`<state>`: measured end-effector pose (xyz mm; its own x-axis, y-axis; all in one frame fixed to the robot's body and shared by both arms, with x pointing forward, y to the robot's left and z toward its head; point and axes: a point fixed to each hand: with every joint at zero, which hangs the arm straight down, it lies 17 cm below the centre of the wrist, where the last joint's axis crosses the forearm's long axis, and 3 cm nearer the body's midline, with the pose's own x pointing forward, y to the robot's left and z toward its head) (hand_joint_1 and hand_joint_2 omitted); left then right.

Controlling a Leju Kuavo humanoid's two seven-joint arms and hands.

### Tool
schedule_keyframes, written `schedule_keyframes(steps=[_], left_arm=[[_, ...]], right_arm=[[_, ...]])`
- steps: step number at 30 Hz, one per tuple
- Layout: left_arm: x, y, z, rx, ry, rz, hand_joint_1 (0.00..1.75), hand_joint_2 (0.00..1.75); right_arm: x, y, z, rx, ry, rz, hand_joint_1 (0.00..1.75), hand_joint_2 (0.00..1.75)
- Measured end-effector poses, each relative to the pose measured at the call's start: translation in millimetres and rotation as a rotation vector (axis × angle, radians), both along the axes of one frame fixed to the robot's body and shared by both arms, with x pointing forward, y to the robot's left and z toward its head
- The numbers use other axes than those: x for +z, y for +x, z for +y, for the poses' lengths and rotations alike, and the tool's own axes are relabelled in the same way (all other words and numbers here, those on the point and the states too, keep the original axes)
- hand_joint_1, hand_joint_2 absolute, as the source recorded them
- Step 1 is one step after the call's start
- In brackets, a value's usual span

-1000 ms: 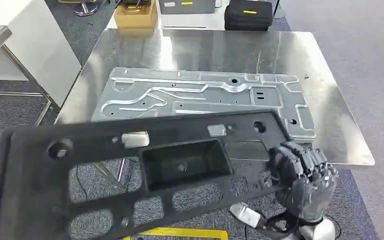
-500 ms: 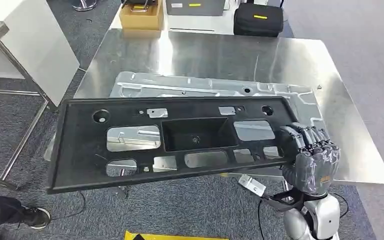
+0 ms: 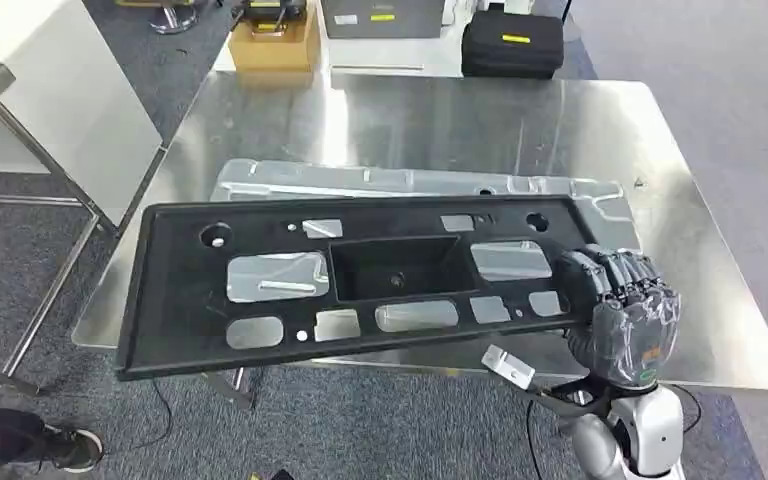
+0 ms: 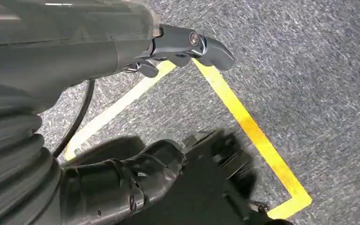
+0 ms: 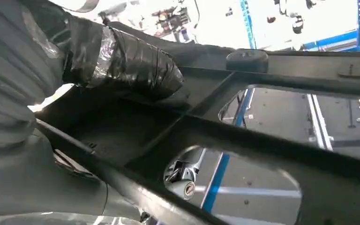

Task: Take the parts from the cabinet and place them on the table.

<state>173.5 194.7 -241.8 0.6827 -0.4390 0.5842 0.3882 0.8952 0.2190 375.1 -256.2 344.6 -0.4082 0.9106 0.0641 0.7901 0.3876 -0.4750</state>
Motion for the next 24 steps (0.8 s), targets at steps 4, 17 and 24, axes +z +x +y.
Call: schedule_keyframes(steps=[4,17,24], left_arm=[[1,-1,-5,-0.010,-0.026,-0.005,0.00,1.75],[0,0,-2,-0.010,-0.009,0.007,0.00,0.00],[0,3,-4,-0.021,0.003,0.010,0.00,0.00]], right_arm=[[-4,3,-2,-0.001,0.009,0.014,1.36,1.75],[-17,21,-4,-0.095,-0.069,0.066,1.41,1.75],[-21,52,-15,-0.216,-0.125,0.106,1.41,1.75]])
